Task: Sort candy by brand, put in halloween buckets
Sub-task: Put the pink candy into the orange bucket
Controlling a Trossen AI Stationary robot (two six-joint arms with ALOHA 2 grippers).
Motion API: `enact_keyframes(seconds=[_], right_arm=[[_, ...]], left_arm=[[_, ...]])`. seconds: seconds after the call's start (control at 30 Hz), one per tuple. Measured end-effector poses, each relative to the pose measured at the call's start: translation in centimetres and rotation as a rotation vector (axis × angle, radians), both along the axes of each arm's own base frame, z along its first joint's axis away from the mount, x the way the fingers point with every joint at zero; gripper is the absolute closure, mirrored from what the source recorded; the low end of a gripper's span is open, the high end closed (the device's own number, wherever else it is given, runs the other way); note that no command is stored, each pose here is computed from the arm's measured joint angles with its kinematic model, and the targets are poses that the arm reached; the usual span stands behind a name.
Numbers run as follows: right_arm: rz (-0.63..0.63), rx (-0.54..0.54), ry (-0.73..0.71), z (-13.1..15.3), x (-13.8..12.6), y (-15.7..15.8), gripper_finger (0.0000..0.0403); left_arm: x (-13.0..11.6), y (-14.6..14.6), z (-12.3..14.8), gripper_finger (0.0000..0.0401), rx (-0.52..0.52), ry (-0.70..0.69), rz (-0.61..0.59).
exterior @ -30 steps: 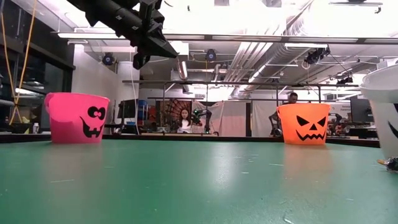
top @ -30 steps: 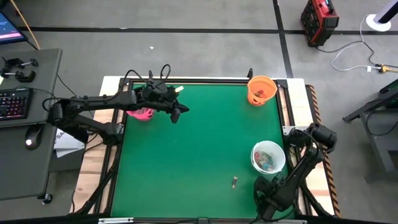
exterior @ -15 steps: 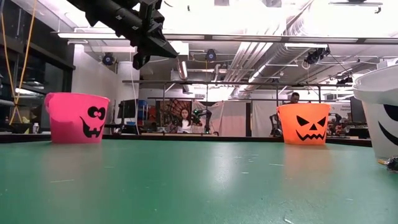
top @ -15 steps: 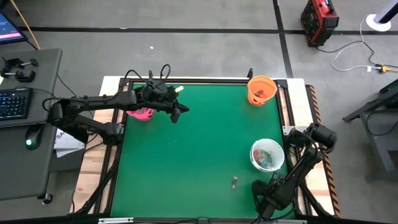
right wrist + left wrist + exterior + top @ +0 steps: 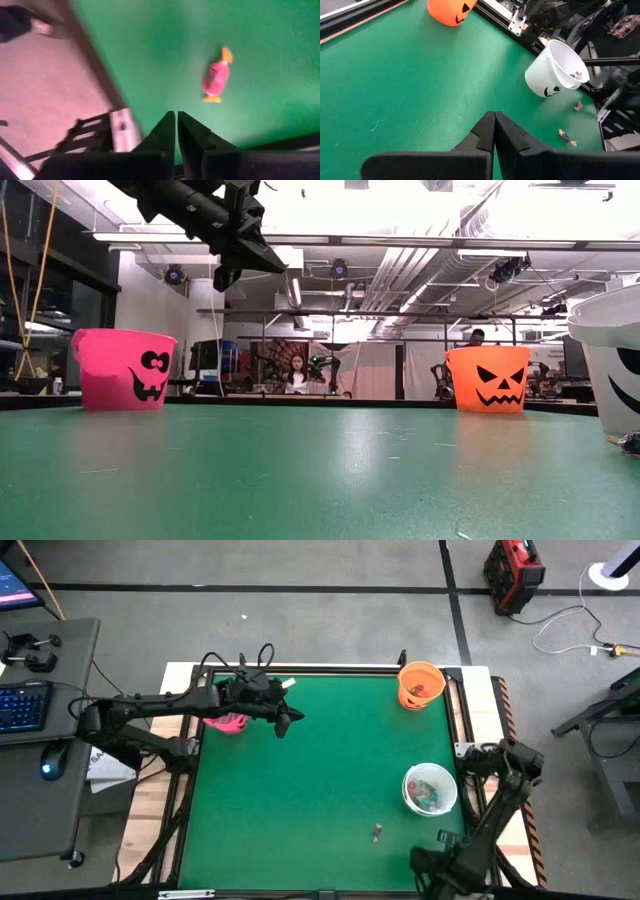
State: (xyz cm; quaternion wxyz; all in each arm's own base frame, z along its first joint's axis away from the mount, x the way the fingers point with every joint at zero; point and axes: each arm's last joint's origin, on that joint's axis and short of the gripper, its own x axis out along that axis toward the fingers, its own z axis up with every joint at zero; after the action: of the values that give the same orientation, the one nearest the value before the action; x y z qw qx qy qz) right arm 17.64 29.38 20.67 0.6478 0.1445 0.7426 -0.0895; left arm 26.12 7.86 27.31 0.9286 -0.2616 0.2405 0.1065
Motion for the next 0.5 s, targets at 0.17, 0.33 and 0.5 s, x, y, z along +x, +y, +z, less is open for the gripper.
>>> enact_keyframes(seconds=[0.17, 0.33, 0.5], right_arm=[[0.056, 0.016, -0.268, 5.3, 1.4, -0.4, 0.0397], [-0.073, -0.132, -0.308, 6.7, 1.5, -3.3, 0.0397], [-0.173, -0.061, -0.170, 4.6, -0.1, -2.8, 0.0365]], left_arm=[[0.0, 0.0, 0.0, 0.0401, 0.000, 0.000, 0.000], [0.0, 0.0, 0.0, 0.0401, 0.000, 0.000, 0.000], [0.0, 0.0, 0.0, 0.0401, 0.011, 0.001, -0.007]])
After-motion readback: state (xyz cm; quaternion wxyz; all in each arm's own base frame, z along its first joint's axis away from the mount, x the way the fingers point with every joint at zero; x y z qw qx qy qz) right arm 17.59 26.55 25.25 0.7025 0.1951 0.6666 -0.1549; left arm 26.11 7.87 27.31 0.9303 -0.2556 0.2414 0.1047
